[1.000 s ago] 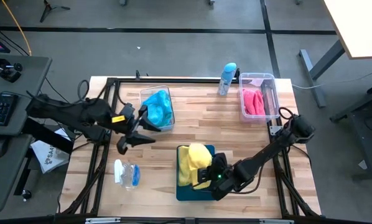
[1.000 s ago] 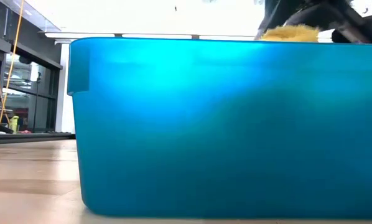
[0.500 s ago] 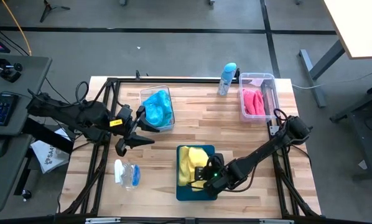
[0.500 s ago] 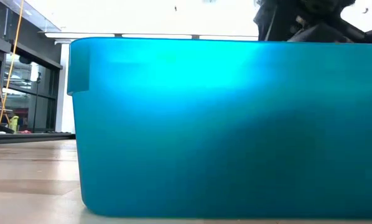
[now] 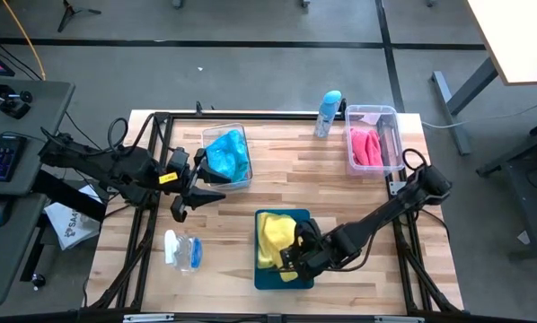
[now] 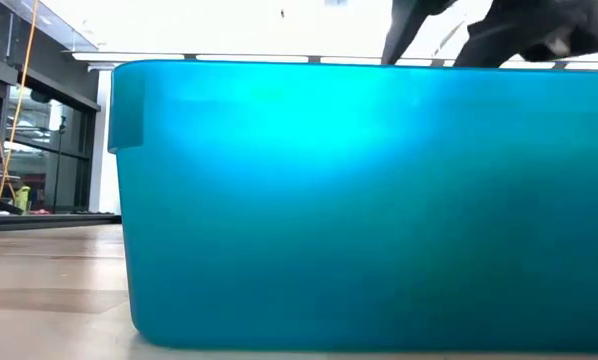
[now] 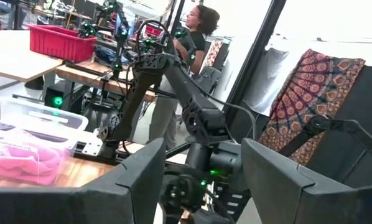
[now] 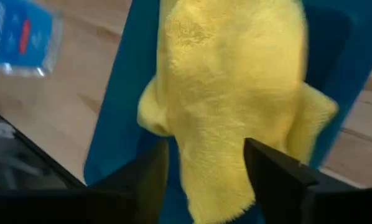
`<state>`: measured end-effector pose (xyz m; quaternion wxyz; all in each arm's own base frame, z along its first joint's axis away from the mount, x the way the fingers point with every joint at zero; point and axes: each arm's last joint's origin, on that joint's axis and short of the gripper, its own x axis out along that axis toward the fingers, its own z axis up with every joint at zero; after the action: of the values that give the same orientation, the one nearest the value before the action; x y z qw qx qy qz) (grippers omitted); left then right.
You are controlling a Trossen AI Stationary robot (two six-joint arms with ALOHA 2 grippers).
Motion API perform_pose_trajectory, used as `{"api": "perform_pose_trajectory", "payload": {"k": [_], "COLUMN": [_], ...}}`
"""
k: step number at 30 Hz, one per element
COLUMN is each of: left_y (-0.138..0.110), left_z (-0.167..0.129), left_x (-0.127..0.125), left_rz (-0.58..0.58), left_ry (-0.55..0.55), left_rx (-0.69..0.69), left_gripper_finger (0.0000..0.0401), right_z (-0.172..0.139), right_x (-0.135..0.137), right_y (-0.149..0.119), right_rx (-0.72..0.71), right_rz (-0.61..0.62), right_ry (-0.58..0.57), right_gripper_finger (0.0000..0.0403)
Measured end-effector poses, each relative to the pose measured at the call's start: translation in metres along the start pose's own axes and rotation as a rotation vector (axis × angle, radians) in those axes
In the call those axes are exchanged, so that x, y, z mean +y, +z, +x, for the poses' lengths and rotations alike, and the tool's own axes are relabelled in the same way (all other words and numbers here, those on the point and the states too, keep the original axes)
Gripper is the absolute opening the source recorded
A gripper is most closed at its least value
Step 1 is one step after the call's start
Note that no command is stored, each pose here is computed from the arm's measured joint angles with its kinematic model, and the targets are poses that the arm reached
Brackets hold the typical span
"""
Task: Sort microfiber towel by color & place in baskets
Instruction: Put the yellow towel into the blue bin, then return to Home Position
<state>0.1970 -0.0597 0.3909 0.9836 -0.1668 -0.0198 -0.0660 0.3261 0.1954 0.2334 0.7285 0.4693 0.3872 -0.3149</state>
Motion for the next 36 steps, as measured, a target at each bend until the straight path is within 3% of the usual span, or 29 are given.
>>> {"api": "perform_pose_trajectory", "payload": {"k": [7,15,18,21,25,28,33,36], "left_y": [0.001,0.001,-0.002,-0.008,-0.015,-0.026,-0.055,-0.084], "left_z": [0.0,0.0,0.0,-0.001,-0.007,-0.014,-0.033,-0.047], "left_x": [0.0,0.0,0.001,0.005,0.014,0.023,0.042,0.055], "left_rz": [-0.004,0.04,0.112,0.166,0.212,0.236,0.19,0.135], "left_ry": [-0.001,0.002,0.02,0.055,0.126,0.147,0.15,0.147], "left_rx": [-0.016,-0.01,0.025,0.089,0.182,0.187,0.045,-0.018], "left_gripper_finger": [0.02,0.02,0.02,0.02,0.0191,0.0161,0.0073,0.0017], "right_z": [-0.034,-0.104,-0.107,-0.101,-0.094,-0.098,-0.121,-0.136], "right_x": [0.009,0.0,-0.004,-0.019,-0.043,-0.061,-0.079,-0.082], "right_y": [0.012,0.031,0.034,0.036,0.036,0.037,0.038,0.039], "right_rx": [0.048,-0.118,-0.11,-0.097,-0.044,-0.008,-0.026,-0.061], "right_rz": [-0.199,-0.419,-0.498,-0.522,-0.507,-0.466,-0.353,-0.355], "right_ry": [-0.109,-0.352,-0.32,-0.403,-0.461,-0.466,-0.345,-0.246], "right_gripper_finger": [0.0262,0.0254,0.023,0.0184,0.0089,0.0016,0.0022,0.0005]}}
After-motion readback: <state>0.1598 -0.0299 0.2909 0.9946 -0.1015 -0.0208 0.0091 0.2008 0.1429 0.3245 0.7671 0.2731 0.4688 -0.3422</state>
